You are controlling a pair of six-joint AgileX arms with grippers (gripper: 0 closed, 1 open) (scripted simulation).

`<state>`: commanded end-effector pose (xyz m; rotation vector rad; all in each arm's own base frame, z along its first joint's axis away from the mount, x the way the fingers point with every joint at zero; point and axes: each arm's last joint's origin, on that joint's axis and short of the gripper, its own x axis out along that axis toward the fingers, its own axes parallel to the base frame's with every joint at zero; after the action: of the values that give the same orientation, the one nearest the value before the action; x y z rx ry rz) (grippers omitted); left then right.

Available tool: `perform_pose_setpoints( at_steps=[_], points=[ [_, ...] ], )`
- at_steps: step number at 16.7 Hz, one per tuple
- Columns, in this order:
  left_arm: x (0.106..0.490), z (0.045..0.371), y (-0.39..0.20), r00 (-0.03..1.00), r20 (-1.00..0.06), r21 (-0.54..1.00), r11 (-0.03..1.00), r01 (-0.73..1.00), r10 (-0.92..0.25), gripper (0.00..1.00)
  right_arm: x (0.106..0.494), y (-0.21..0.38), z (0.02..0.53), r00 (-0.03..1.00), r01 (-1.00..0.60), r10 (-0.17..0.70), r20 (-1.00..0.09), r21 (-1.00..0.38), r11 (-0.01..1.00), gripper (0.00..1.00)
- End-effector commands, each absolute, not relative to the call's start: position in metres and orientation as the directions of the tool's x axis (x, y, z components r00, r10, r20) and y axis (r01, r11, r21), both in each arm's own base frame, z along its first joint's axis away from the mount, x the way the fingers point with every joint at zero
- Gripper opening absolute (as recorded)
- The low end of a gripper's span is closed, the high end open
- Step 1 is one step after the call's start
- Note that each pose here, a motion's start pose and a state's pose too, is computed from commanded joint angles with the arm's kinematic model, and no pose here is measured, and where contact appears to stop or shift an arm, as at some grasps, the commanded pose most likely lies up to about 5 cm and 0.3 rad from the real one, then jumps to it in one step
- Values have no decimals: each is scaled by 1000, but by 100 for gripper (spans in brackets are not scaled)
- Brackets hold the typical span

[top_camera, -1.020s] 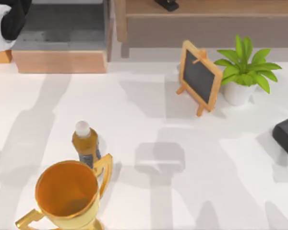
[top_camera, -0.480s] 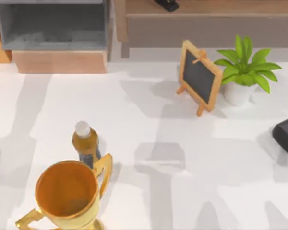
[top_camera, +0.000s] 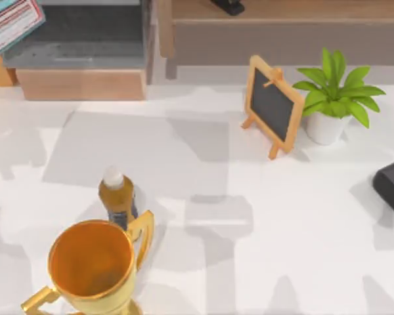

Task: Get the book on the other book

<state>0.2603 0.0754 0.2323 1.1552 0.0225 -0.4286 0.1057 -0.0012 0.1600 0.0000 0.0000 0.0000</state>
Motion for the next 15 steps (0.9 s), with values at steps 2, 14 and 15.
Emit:
perform_pose_setpoints(
  at_steps=[2,14,15],
  points=[
    [227,202,96,909,-310,904,209,373,-279,0,106,-1,160,1000,0,0,0,0,1000,100],
    [110,117,130,867,-497,868,-14,497,-34,0,106,-1,160,1000,0,0,0,0,1000,100],
    [110,117,130,867,-497,868,-14,497,-34,0,106,-1,160,1000,0,0,0,0,1000,100]
  ],
)
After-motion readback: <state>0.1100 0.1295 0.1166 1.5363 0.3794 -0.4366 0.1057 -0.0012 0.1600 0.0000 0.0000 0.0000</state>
